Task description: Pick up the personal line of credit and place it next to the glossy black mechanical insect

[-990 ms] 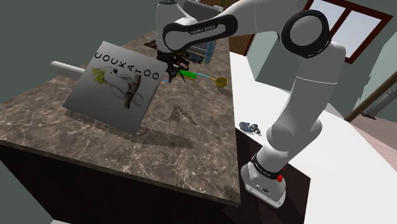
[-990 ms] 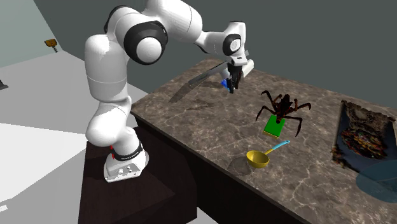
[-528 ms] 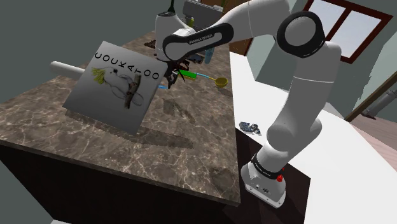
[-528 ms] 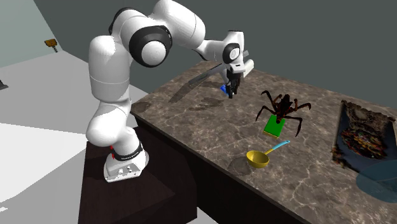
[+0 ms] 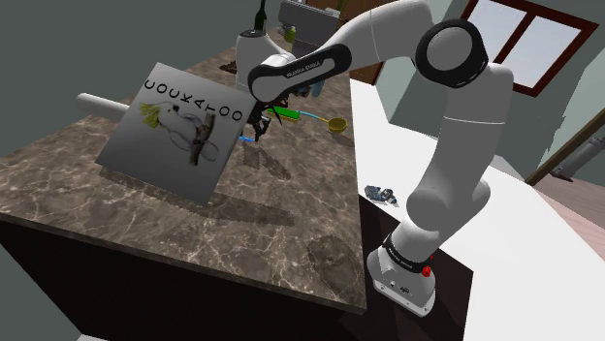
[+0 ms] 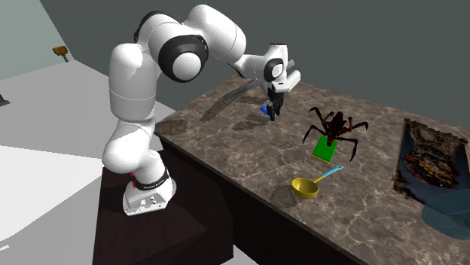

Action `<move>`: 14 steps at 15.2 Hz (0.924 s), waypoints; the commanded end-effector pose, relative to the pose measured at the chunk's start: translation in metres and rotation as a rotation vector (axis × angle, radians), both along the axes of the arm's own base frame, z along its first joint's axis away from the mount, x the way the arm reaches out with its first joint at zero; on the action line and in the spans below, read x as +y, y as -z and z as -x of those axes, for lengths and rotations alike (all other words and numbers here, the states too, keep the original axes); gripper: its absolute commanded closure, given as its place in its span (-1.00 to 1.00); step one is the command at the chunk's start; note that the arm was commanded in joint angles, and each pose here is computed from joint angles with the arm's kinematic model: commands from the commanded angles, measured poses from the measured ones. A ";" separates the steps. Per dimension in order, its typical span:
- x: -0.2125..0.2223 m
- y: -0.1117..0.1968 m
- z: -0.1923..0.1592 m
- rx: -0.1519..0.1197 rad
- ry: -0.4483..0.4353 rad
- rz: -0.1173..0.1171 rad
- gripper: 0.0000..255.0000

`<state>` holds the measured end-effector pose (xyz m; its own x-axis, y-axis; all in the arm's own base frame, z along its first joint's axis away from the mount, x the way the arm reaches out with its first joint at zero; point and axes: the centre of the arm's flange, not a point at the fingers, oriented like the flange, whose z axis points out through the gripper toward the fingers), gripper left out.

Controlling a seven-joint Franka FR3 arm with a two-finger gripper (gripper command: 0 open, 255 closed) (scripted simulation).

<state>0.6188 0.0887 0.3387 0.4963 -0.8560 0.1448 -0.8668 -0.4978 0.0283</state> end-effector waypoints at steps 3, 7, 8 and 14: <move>0.000 0.000 0.000 0.000 0.000 0.000 1.00; 0.000 0.000 0.000 0.000 0.000 0.000 -1.00; 0.000 0.000 0.000 0.000 0.000 0.000 -1.00; 0.007 -0.049 0.003 0.000 0.000 0.000 -1.00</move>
<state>0.6169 0.0955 0.3777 0.4963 -0.8559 0.1456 -0.8668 -0.4979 0.0273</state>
